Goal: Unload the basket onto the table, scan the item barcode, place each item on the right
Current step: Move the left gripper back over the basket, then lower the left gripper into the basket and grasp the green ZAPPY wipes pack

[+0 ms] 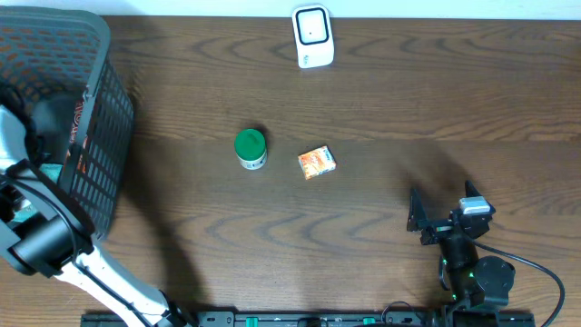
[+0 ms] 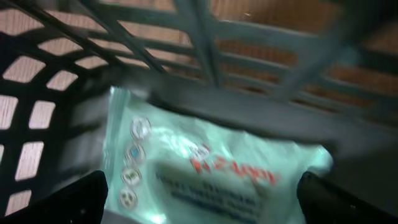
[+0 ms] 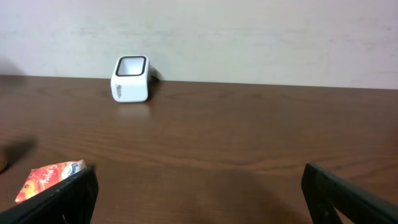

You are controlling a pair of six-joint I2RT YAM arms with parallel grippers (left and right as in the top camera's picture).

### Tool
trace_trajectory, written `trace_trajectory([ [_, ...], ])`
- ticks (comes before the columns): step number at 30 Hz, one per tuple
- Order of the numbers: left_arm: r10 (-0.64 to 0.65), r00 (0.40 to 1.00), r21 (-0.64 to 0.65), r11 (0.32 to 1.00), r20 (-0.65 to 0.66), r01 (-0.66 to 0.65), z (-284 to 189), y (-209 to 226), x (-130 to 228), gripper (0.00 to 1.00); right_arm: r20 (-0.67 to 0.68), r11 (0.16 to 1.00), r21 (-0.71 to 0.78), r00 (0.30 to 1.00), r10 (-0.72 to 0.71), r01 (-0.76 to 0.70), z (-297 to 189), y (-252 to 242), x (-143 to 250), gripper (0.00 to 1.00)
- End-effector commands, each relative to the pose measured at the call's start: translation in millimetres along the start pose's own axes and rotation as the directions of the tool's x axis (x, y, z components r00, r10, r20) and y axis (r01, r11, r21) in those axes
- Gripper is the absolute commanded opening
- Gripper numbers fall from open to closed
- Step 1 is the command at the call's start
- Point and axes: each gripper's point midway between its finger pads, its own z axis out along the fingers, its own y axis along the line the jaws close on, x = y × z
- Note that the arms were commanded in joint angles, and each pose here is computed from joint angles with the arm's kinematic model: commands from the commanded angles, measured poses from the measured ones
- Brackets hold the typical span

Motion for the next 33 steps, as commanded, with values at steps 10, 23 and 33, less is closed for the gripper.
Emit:
trace_trajectory([
  [10, 0.005, 1.0, -0.05, 0.999, -0.003, -0.005, 29, -2, 9, 0.98, -0.003, 1.0, -0.011, 1.0, 0.01, -0.01, 0, 2, 1, 0.99],
  [23, -0.017, 1.0, -0.013, 1.0, 0.016, 0.017, 6, 1, -3, 0.98, -0.003, 1.0, -0.011, 1.0, 0.01, -0.01, 0, 2, 1, 0.99],
  [33, -0.04, 0.999, 0.062, 0.997, -0.019, 0.041, -7, -9, -2, 0.98, -0.003, 1.0, -0.011, 1.0, 0.01, -0.01, 0, 2, 1, 0.99],
])
